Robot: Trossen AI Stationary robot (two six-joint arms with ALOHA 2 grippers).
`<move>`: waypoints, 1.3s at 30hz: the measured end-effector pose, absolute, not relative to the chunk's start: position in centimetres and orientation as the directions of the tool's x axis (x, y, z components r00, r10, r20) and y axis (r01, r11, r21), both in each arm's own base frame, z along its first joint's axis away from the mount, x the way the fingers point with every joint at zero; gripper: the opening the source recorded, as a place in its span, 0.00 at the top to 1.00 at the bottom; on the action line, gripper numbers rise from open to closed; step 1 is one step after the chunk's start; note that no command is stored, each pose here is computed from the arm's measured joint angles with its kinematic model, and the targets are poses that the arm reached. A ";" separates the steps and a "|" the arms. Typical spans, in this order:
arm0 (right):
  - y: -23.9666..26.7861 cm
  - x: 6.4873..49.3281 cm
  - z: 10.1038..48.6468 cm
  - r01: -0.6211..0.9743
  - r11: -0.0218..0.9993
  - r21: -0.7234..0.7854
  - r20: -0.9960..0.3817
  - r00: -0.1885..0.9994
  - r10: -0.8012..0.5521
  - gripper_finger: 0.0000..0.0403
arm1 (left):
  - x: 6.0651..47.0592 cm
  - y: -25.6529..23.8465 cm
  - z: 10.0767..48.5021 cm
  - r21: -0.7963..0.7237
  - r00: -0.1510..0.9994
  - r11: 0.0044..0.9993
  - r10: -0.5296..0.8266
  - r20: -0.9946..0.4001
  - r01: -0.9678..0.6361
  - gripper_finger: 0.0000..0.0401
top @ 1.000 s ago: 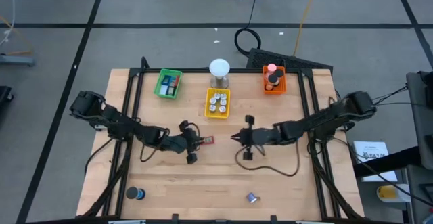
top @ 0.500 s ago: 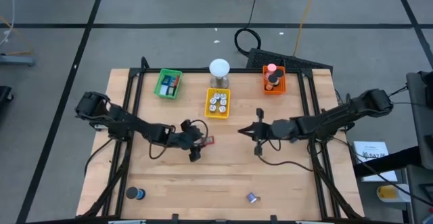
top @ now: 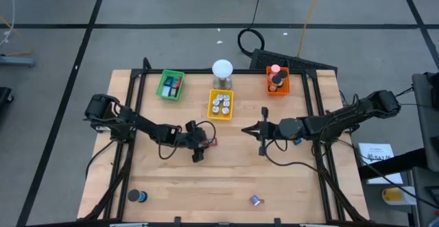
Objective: Pick & Place Office items
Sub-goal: Put the red digital clock into the green bin
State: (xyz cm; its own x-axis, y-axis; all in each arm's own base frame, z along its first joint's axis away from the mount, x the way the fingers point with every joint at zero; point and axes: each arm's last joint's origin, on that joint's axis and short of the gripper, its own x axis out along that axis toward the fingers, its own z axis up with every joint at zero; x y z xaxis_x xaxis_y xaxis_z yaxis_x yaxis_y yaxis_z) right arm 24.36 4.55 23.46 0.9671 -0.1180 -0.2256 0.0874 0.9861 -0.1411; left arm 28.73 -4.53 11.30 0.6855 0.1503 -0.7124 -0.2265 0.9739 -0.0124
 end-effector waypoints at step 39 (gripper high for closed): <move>4.6 24.3 23.4 0.085 0.986 -0.142 -0.229 0.966 -0.116 1.00 | 28.2 -3.4 12.5 -0.021 0.673 0.974 0.141 -0.726 -0.226 0.61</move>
State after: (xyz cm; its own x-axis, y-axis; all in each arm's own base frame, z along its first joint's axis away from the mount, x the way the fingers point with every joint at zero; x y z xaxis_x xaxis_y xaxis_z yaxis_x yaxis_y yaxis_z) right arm 24.35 4.58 23.42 0.9665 -0.1163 -0.2289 0.0850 0.9862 -0.1420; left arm 28.25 -3.36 12.55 0.6735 0.1407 -0.7257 -0.2256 0.9740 -0.0206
